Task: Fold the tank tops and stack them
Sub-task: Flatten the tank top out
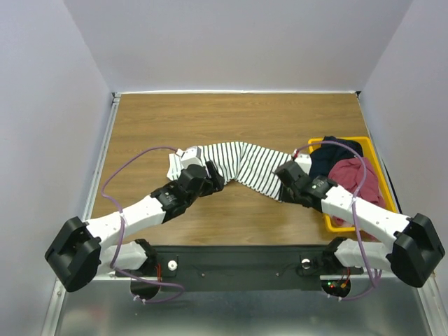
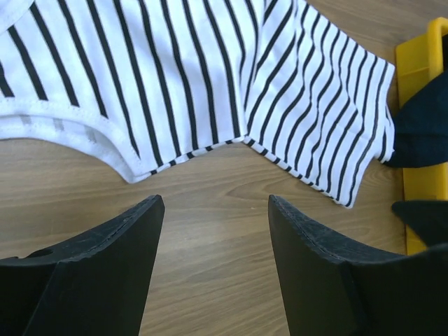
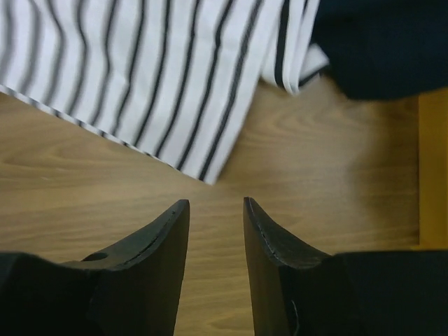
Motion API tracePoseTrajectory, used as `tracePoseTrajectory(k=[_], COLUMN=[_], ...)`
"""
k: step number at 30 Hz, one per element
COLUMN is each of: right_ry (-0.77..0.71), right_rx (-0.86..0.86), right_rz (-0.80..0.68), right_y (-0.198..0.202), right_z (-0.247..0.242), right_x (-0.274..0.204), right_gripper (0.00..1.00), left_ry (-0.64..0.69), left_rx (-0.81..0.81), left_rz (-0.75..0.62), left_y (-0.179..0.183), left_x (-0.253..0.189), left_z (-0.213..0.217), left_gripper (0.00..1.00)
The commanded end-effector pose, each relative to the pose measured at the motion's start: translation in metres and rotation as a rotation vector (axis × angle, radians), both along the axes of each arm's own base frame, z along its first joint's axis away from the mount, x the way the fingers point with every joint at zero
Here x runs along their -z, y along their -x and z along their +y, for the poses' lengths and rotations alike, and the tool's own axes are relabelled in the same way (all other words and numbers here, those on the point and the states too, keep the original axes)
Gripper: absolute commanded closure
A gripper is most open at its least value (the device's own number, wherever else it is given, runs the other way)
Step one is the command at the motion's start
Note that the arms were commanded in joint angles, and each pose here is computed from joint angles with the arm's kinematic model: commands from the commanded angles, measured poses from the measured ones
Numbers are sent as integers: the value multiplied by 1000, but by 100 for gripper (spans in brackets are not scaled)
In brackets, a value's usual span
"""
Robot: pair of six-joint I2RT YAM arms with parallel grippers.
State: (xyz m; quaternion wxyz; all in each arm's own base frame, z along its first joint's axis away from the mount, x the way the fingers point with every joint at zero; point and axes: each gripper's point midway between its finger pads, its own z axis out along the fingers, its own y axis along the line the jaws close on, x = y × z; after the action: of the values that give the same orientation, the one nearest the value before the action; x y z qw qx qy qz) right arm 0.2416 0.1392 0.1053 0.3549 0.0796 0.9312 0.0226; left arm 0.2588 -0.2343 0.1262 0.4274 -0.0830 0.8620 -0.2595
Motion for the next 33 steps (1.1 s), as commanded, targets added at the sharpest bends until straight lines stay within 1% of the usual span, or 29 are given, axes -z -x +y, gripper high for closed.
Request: tracePoseTrajectory(k=[1,2,3,7,9,13,17,19,20,23,24,26,28,29,30,31,32,33], right_ry=[-120,-123,-131,-127,-128,-136,-96,-82,-75,-37,-27,-4,15,21,25,23,21,23], right_rx=[28,34,46,61,61,67,80,90,94,118,122,130,132,125,121,113,105,93], right_rz=[19,17,11,-5,-1,-13,7,7,5,-5,-9,-12,-12,-8,-5,-2,5,10], right_y=[9,10,10,5,4,-3,-7,-10,-12,-15,-16,-18,-20,-21,-22,-24,-24,-25], right_z=[12,10,10,10,11,17,15,15,15,9,7,4,3,4,5,8,10,12], right_x=[20,22,22,25,28,36,51,56,57,61,62,64,67,69,70,72,73,74], right_gripper=[58,57,57,51,50,48,48,48,48,48,48,48,51,55,59,74,81,86], left_ry=[94,86,87,42,32,12,-16,-42,-43,-68,-73,-88,-97,-95,-96,-104,-101,-110], left_rx=[-92,-103,-116,-139,-157,-223,-271,-268,-277,-263,-271,-268,-279,-289,-295,-319,-329,-337], left_rz=[-35,-25,-25,37,44,52,65,85,86,115,120,140,144,141,142,145,138,132], left_y=[-10,-9,-10,-13,-15,-28,-45,-51,-57,-60,-63,-65,-71,-76,-78,-83,-88,-92], left_x=[-8,-1,1,30,37,50,60,70,70,84,87,97,100,99,99,99,95,93], left_z=[2,5,6,5,6,18,31,31,32,28,30,30,33,35,37,45,47,51], left_gripper=[28,27,24,22,20,19,20,30,38,42,46,53,67,81,88,94,99,100])
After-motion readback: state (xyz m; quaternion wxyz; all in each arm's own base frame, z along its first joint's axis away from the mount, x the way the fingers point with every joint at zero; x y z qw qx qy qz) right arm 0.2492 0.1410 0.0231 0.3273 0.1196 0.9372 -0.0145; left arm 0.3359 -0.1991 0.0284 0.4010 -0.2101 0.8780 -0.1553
